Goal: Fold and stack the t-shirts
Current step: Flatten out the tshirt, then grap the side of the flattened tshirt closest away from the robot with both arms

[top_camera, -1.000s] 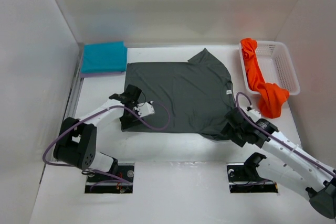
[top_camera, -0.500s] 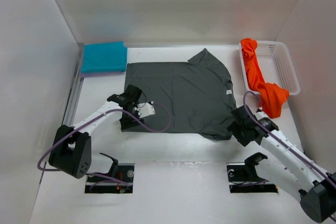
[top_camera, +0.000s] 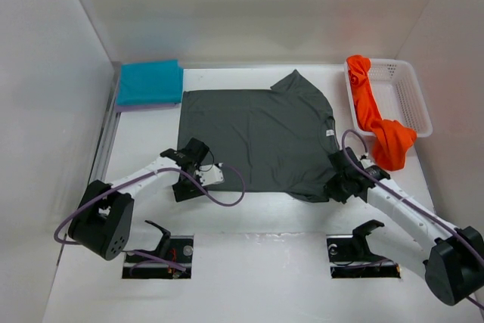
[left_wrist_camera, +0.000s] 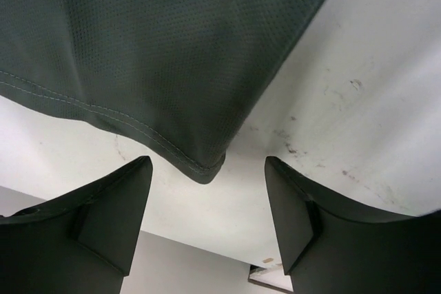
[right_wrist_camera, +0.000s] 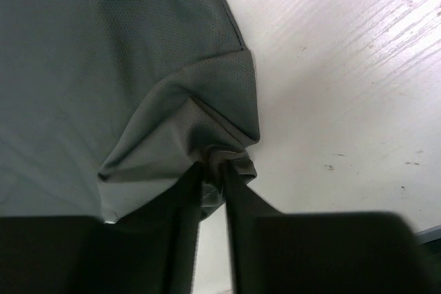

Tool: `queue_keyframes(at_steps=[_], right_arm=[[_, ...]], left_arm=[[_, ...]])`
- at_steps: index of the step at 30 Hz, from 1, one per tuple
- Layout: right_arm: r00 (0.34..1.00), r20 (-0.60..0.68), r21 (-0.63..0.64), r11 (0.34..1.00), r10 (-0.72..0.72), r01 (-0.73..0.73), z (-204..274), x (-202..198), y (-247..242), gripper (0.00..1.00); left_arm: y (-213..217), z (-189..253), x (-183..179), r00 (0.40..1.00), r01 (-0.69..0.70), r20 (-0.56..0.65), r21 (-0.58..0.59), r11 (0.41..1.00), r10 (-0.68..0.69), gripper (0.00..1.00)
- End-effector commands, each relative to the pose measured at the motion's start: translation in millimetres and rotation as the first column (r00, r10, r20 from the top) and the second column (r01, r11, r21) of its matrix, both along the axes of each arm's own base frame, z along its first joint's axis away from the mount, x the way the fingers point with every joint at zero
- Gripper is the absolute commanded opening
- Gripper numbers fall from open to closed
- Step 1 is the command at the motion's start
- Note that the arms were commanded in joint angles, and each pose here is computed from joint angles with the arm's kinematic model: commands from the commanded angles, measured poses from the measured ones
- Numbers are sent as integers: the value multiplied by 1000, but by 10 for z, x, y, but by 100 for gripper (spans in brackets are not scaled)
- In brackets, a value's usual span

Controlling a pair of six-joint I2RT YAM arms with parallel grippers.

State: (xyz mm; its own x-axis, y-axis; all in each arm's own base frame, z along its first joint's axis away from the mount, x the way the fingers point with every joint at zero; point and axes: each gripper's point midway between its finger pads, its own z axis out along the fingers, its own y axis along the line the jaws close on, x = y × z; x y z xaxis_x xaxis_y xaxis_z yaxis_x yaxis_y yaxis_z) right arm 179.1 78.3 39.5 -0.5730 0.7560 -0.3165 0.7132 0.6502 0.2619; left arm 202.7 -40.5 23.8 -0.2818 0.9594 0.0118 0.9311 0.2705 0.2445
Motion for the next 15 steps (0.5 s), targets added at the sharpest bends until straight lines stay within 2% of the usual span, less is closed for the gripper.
queue_keyframes(at_steps=[1,4,11,15], right_arm=[[999,41,43,999,-17,15,27,82,70,20],[999,52,46,999,-14,12,36,74,50,12],[996,86,29,999,20,-23,136,135,30,0],[987,154,-7,999,53,-53,387,317,-10,0]], left_arm=[[-15,-41,60,999,-20,28,-8,1000,20,64],[-30,-83,90,999,-17,35,-11,1000,17,59],[-63,-169,136,999,-39,20,-7,999,39,13],[-83,-70,275,996,-72,54,-31,997,73,4]])
